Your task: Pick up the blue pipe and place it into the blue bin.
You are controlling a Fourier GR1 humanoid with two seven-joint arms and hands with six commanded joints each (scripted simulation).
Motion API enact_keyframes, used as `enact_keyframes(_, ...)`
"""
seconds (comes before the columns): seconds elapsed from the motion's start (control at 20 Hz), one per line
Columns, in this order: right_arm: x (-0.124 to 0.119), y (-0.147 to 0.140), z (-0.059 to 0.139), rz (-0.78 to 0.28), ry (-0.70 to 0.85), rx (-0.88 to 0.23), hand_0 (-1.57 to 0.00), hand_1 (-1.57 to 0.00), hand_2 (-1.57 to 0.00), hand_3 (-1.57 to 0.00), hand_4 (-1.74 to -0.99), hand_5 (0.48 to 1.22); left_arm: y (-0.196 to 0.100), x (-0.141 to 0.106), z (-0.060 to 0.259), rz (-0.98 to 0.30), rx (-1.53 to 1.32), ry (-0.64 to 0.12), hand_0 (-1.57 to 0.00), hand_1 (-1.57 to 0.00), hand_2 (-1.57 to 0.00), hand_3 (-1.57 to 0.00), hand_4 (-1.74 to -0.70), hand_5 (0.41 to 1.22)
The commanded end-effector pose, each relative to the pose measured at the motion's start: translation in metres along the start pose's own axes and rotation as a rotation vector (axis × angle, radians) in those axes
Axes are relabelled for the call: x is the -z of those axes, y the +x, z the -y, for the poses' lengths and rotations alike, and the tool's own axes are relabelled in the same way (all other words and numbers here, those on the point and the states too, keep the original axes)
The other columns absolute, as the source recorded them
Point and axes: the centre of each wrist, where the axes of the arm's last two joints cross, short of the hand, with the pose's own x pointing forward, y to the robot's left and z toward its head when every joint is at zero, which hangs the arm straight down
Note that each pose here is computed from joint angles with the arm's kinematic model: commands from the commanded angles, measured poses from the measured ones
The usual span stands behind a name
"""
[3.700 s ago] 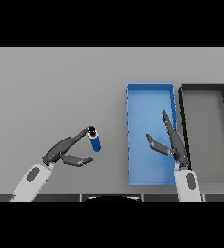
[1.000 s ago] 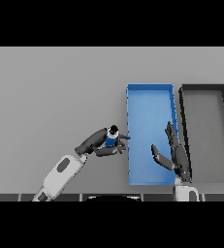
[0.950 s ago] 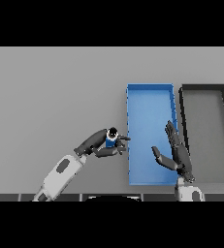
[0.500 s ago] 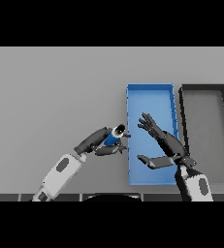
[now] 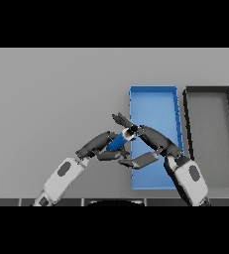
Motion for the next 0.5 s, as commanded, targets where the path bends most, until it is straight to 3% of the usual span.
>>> enact_keyframes(0.0, 0.007, 0.0, -0.003, -0.002, 0.014, 0.002, 0.0, 0.0, 0.0, 0.0, -1.25, 0.521, -0.001, 0.001, -0.004, -0.013, 0.003, 0.003, -1.57, -1.57, -1.57, -1.52, -1.57, 1.221)
enact_keyframes(0.3, 0.042, -0.002, -0.007, -0.048, 0.094, 0.009, 0.0, 0.0, -0.01, 0.0, -1.21, 0.498, -0.007, 0.001, -0.005, -0.055, 0.029, -0.002, -1.57, -1.57, -1.57, -1.56, -1.47, 1.221)
enact_keyframes(0.35, 0.047, -0.004, -0.005, -0.057, 0.112, 0.013, -0.02, -0.03, -0.05, -0.03, -1.236, 0.493, -0.002, 0.005, -0.004, -0.06, 0.024, 0.003, -1.57, -1.57, -1.57, -1.56, -1.52, 1.221)
enact_keyframes(0.4, 0.053, -0.002, -0.006, -0.053, 0.126, 0.002, -0.11, -0.14, -0.16, -0.12, -1.291, 0.483, -0.002, 0.005, -0.007, -0.048, 0.027, 0.0, -1.57, -1.57, -1.57, -1.28, -1.57, 1.221)
enact_keyframes(0.45, 0.058, -0.002, -0.006, -0.048, 0.133, -0.005, -0.26, -0.3, -0.31, -0.25, -1.348, 0.477, -0.002, 0.005, -0.007, -0.084, 0.07, 0.006, -1.57, -1.57, -1.57, -1.19, -1.6, 1.221)
